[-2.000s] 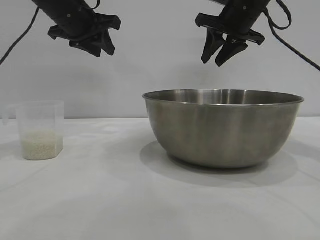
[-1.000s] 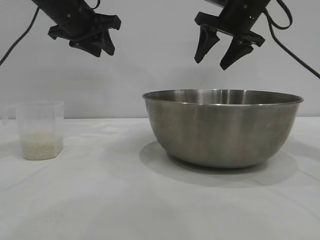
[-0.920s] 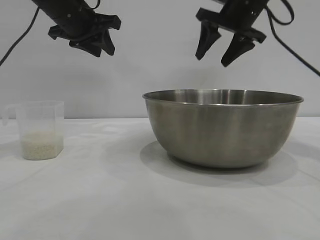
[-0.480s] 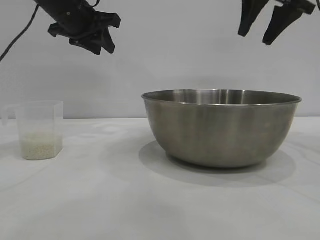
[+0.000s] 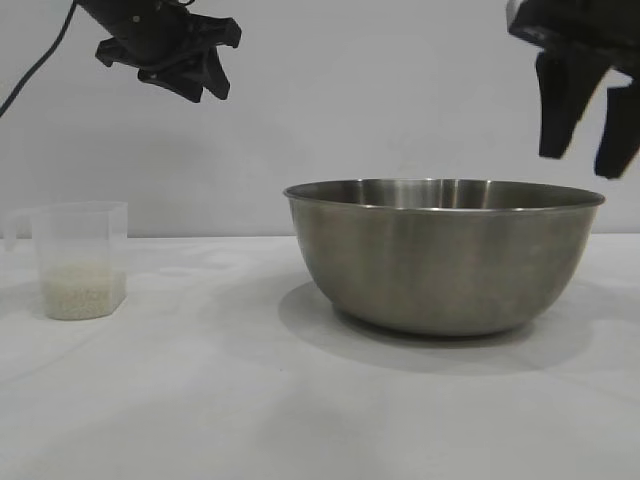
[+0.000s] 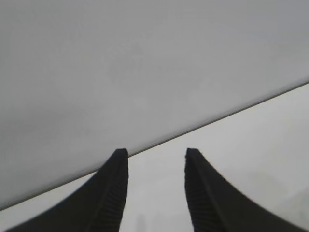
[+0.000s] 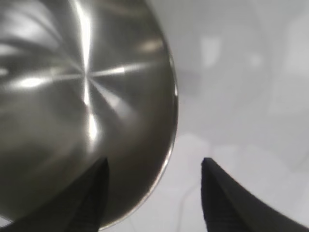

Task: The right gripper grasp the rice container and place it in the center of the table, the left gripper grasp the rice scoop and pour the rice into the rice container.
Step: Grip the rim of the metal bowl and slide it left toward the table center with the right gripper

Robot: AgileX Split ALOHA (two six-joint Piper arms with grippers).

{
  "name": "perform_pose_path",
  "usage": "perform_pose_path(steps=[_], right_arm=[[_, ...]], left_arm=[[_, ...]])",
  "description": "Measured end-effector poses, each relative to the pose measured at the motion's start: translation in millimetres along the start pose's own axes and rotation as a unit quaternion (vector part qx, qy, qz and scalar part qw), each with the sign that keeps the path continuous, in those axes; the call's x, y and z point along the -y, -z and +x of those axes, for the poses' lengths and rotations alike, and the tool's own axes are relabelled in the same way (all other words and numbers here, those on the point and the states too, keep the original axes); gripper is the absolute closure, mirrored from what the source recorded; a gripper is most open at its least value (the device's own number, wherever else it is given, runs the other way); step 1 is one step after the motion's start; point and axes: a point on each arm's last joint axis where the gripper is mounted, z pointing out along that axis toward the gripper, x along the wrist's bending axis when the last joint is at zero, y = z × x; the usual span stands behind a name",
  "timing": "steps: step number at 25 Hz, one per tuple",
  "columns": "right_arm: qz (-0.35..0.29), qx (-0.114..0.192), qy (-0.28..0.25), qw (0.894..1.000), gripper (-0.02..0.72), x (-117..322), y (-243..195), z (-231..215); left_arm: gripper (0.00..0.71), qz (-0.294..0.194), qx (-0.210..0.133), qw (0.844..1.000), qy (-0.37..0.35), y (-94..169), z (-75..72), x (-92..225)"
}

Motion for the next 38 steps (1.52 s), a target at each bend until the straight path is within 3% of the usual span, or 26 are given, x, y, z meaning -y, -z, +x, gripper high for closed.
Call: perform_pose_path(steps=[8,11,14,17,33,34,35,38], right_arm=[[-0.025,-0.002,-0.016,1.0,0.302,-11,-19,-7],[-0.025,-0.002,-0.017,1.0,0.421,-12,-22,-8],[-0.024,-0.007,-0.02,0.999,0.611,-12,-24,-8],[-0.024,-0.016,-0.021,0.999,0.703,-13,-27,-7],[-0.045,-0.031,0.013,0.998,0.703,-21,-39,29],[-0.046,-0.031,0.013,0.998,0.654,-21,-39,29],[-0.046,-0.031,0.017,0.998,0.654,-21,-39,29],[-0.064,-0.028,0.031,0.997,0.431,-20,-24,34]], left_arm=[[0.472,0.001,0.001,1.0,-0.001,0,-0.1,0],[0.472,0.001,0.001,1.0,-0.002,0,-0.1,0],[0.472,0.001,0.001,1.0,-0.002,0,-0.1,0],[0.472,0.001,0.001,1.0,-0.002,0,-0.1,0],[0.472,0.001,0.001,1.0,-0.003,0,-0.1,0],[0.472,0.001,0.001,1.0,-0.003,0,-0.1,0],[0.472,0.001,0.001,1.0,-0.003,0,-0.1,0],[0.472,0.001,0.002,1.0,-0.003,0,-0.3,0]])
